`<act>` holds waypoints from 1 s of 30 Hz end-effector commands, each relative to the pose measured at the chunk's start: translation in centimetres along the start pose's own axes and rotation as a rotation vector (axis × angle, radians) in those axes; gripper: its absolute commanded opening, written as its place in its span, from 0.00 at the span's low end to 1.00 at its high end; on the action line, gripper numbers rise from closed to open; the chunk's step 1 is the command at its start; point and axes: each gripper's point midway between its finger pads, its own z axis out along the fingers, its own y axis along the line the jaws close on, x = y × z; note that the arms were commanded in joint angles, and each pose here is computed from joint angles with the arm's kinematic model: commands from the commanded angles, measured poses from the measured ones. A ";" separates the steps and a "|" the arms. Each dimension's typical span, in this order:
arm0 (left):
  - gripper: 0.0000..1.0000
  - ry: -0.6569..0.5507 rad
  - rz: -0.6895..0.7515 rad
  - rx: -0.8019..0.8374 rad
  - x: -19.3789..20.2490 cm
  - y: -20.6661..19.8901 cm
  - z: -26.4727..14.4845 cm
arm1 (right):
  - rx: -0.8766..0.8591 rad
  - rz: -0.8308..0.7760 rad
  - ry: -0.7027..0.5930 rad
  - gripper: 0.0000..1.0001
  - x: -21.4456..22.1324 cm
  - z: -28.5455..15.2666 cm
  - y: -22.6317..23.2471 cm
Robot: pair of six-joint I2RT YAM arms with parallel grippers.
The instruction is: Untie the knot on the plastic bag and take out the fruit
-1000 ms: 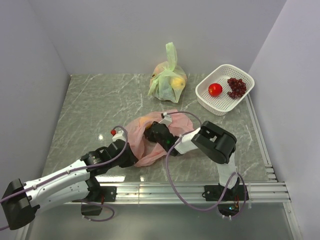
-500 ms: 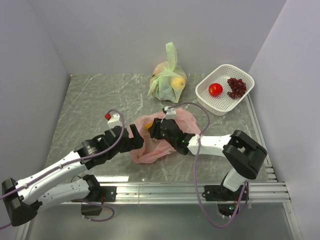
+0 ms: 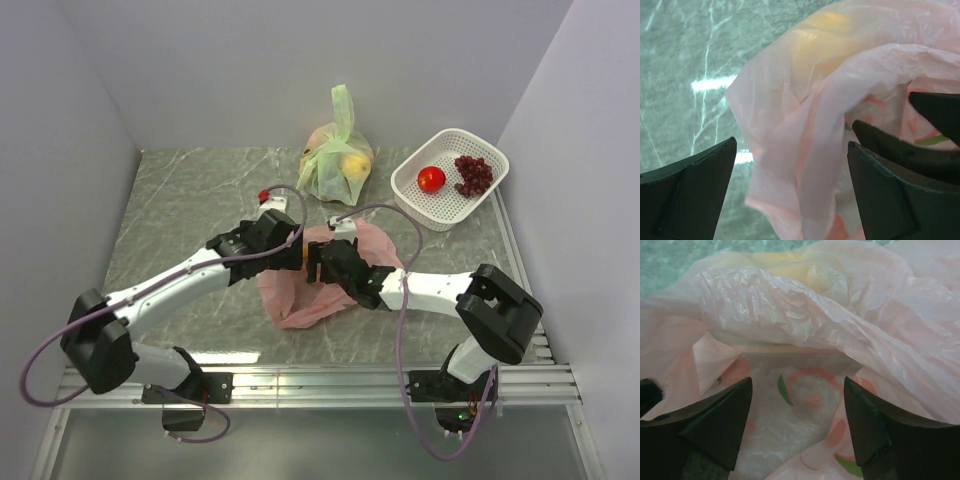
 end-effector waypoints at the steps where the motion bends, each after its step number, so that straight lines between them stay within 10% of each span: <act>1: 0.97 -0.067 0.082 0.071 -3.2 -1.9 0.3 | 0.064 0.022 -0.040 0.84 -1.4 0.1 -0.8; 6: 0.86 -0.052 0.106 0.025 -3.9 -2.0 3.1 | 0.066 0.053 -0.042 0.93 -1.5 0.1 -1.3; 13: 0.00 -0.039 0.119 0.012 -4.5 -2.4 3.9 | 0.010 0.174 -0.035 0.93 -0.5 0.4 -2.0; 22: 0.01 -0.165 0.019 0.441 -6.5 -11.9 -7.1 | -0.167 0.379 -0.060 0.91 0.3 0.3 -2.6; 30: 0.00 -0.025 -0.029 0.319 0.3 -8.5 -3.5 | -0.187 0.369 -0.052 0.91 0.5 0.1 -3.1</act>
